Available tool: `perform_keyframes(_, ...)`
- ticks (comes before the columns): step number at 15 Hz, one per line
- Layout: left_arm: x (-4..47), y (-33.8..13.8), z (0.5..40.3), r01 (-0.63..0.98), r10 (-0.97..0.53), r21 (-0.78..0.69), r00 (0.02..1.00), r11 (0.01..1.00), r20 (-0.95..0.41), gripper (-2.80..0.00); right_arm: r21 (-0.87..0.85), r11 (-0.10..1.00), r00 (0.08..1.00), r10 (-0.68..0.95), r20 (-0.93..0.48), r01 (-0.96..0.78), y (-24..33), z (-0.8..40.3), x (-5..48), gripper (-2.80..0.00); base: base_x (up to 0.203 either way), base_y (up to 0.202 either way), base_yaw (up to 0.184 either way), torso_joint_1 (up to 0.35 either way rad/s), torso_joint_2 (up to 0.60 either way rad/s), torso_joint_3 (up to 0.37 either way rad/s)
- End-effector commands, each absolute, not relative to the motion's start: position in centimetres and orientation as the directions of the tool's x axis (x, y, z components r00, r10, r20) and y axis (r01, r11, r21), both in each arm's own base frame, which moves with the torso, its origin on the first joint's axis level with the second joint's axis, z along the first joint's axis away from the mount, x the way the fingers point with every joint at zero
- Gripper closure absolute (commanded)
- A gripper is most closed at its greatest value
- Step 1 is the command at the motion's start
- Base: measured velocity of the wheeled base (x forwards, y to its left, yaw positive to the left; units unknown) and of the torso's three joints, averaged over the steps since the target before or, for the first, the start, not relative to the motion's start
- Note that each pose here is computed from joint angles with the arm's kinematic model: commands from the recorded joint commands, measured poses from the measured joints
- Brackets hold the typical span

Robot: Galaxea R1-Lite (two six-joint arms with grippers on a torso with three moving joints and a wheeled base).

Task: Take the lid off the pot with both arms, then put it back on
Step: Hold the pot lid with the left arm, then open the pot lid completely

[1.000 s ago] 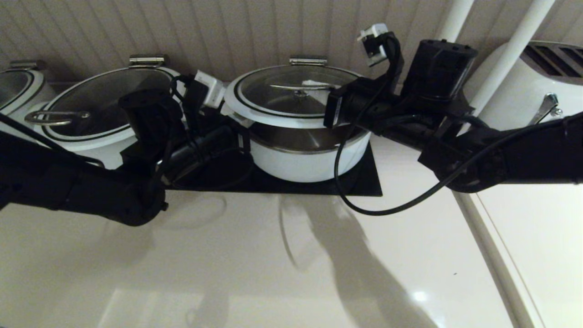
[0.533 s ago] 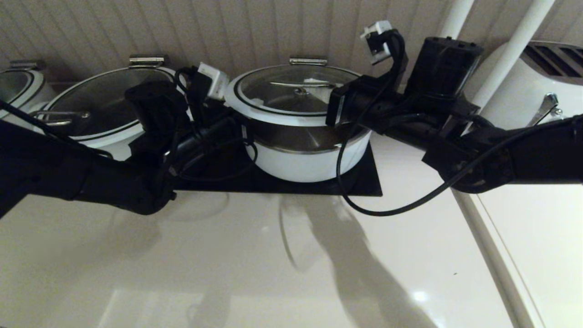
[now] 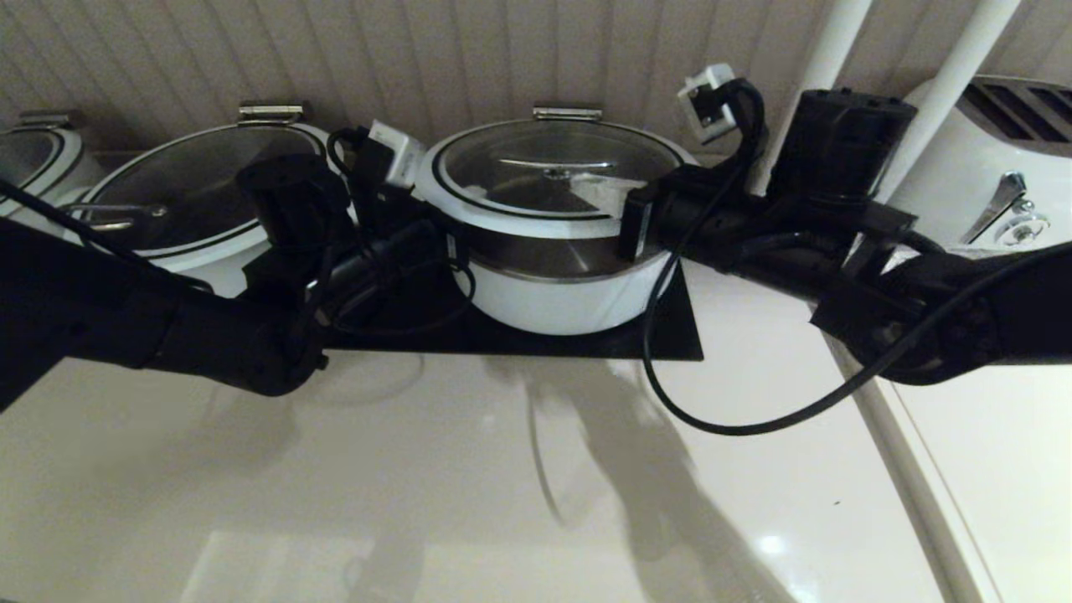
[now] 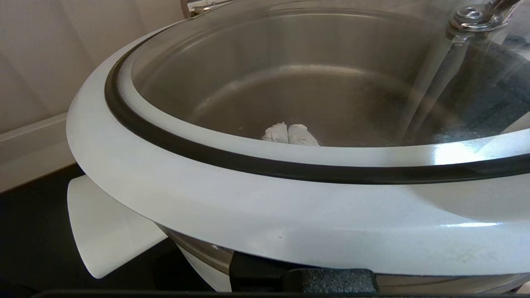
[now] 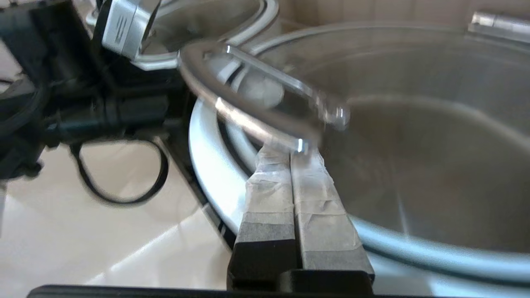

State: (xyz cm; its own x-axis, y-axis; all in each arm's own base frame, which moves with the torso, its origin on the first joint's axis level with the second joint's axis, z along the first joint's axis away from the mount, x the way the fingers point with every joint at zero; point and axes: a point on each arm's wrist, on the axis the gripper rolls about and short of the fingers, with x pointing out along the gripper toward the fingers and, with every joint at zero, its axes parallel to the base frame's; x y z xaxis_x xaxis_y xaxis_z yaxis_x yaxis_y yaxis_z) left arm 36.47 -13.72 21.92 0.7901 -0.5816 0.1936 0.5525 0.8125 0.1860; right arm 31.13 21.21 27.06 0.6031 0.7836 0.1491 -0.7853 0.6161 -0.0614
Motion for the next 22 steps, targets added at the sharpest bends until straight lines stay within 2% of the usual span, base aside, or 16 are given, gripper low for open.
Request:
perform_keyframes(1, 36.4, -13.7, 22.0, 0.552, -0.582, 0.189, 0.788, 0.812, 0.201, 0.00, -0.063, 0.617, 0.604, 0.783, 0.150, -0.784, 20.4, 27.8, 30.1, 0.00, 0.000, 0.000, 0.000, 0.000, 0.00, 0.000)
perform_keyframes(12, 36.6, -13.7, 21.7, 0.552, -0.581, 0.187, 0.790, 0.813, 0.196, 0.00, -0.049, 0.694, 0.687, 0.719, 0.109, -0.719, 14.8, 28.4, 27.5, 0.00, 0.000, 0.000, 0.000, 0.000, 0.00, 0.000)
perform_keyframes(22, 36.8, -13.8, 21.4, 0.552, -0.581, 0.185, 0.792, 0.813, 0.189, 0.00, -0.037, 0.711, 0.707, 0.703, 0.080, -0.702, 13.5, 27.6, 26.5, 0.00, 0.000, 0.000, 0.000, 0.000, 0.00, 0.000)
